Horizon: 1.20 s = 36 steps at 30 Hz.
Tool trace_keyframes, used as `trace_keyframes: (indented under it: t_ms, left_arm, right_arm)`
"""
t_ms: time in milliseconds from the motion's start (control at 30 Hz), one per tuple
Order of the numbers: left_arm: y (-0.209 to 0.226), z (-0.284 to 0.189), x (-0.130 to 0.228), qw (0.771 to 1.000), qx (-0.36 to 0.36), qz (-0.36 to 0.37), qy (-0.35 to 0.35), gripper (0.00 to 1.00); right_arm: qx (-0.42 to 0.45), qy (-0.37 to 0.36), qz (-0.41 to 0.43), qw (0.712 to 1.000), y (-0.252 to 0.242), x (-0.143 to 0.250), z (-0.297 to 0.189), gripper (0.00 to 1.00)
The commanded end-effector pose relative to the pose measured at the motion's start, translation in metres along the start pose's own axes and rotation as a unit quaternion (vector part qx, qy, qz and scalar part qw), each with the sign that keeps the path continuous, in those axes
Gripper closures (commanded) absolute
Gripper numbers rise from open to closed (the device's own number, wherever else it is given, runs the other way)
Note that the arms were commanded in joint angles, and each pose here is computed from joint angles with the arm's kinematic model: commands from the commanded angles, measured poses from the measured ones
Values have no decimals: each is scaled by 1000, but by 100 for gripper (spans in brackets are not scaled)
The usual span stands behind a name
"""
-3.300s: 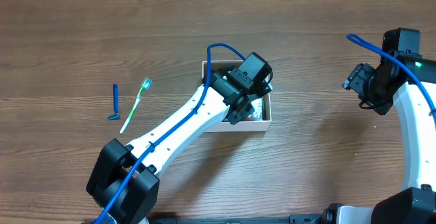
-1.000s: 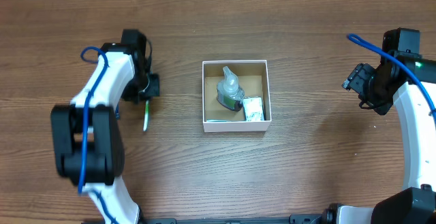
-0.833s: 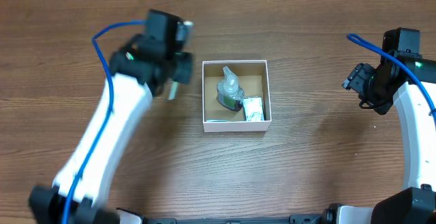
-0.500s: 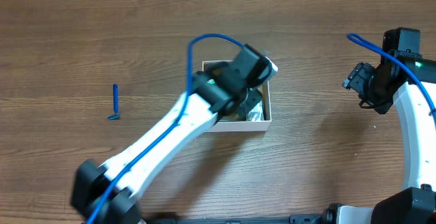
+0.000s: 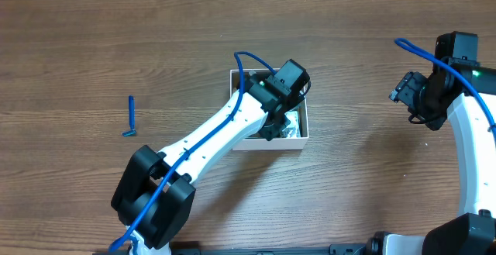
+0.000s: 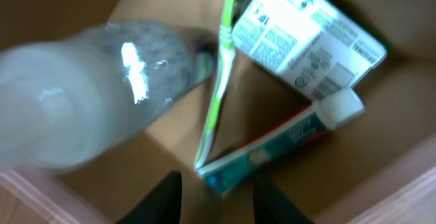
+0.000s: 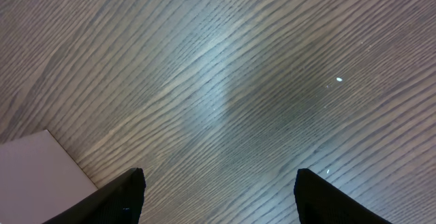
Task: Pack container
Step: 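Lower the toothbrush into the box with the left gripper and release, then grasp the blue razor with the left gripper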
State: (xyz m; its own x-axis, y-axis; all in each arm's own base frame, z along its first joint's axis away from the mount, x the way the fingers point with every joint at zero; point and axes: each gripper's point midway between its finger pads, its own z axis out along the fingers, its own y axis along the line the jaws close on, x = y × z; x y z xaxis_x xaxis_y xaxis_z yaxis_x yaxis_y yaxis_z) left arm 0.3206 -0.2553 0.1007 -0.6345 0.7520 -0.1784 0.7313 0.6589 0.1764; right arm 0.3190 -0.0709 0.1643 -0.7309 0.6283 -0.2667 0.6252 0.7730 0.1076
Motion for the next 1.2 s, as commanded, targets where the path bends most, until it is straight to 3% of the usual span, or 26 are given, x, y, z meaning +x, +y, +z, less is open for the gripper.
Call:
trace_keyframes:
  t_ms: [0,133,267,333,467,667,733,867,967,1167]
  left_arm:
    - [29,-69,-29,995,-41,-61,-73,66]
    - [77,-134,-21,969,-116,-168,-138,64]
    - [150,-161,38,910,-157,-360,-134,45]
    - [180,-156,67,886,-169,-420,-105,34]
    - [236,-118,131,839,-151,-522,-35,32]
    - [259,-37,192,798,-117,-586,76,28]
    - [253,-4,208,792,-94,-592,117,28]
    - [237,57,213,809,-12,-571,142,27]
    - [230,96,225,803,13,-569,175,27]
    - [223,119,231,805,25,-559,197,27]
  right_arm:
    - [-2,-4,-2,1000,0,-1,-1,28]
    - [-2,-4,-2,1000,0,-1,-1,28]
    - [-3,-4,-2,1000,1,-1,-1,28]
    - [-3,-4,-2,1000,1,-1,-1,28]
    - [-3,-4,-2,1000,1,-1,-1,28]
    - [-2,-2,-2,1000,0,0,-1,28]
    - [-2,-2,-2,1000,0,0,-1,28]
    - [-2,-2,-2,1000,0,0,-1,28]
    - [-2,-2,-2,1000,0,0,-1,28]
    - [-2,-3,-2,1000,0,0,-1,28]
